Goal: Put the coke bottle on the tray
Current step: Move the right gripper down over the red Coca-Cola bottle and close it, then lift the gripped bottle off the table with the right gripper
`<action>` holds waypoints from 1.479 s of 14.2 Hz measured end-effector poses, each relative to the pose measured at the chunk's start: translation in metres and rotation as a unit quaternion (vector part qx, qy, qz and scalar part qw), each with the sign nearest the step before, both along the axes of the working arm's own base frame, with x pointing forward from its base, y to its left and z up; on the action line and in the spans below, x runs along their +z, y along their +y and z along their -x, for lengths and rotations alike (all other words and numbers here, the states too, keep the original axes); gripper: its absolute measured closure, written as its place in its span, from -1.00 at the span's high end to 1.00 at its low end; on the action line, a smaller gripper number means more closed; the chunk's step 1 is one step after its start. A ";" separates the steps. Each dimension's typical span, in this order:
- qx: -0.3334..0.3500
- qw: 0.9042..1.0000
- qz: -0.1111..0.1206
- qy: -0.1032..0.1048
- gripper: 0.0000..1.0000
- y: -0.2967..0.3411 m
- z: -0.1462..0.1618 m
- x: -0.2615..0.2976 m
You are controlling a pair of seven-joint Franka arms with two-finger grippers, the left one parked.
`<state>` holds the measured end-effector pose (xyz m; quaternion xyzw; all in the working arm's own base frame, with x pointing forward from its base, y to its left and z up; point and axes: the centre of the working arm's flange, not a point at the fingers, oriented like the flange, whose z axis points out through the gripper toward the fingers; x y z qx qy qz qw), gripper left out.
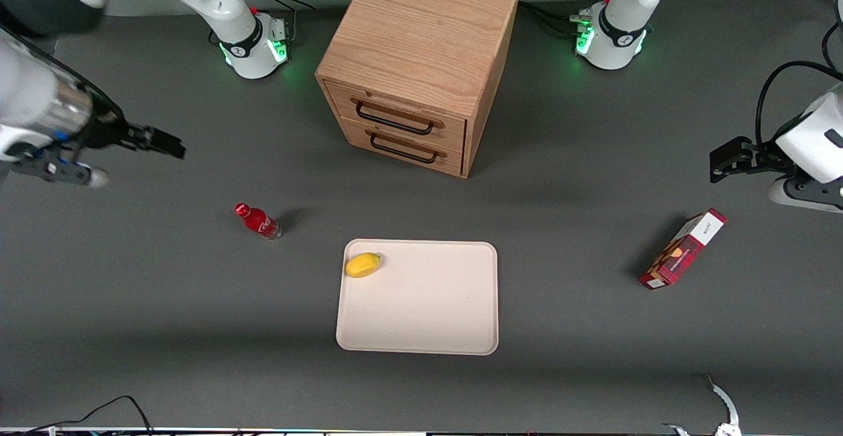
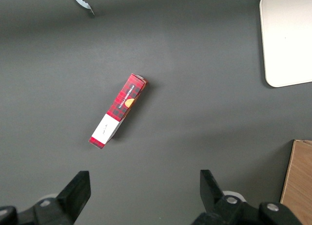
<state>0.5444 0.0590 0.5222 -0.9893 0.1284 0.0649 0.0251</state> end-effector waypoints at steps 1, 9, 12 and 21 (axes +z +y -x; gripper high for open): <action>-0.008 1.000 0.001 -0.010 1.00 0.003 0.000 -0.033; -0.028 0.997 0.028 -0.073 1.00 0.035 0.008 -0.194; -0.029 0.996 0.029 -0.079 0.85 0.035 0.005 -0.201; -0.017 0.996 0.029 -0.080 -0.37 0.052 0.007 -0.197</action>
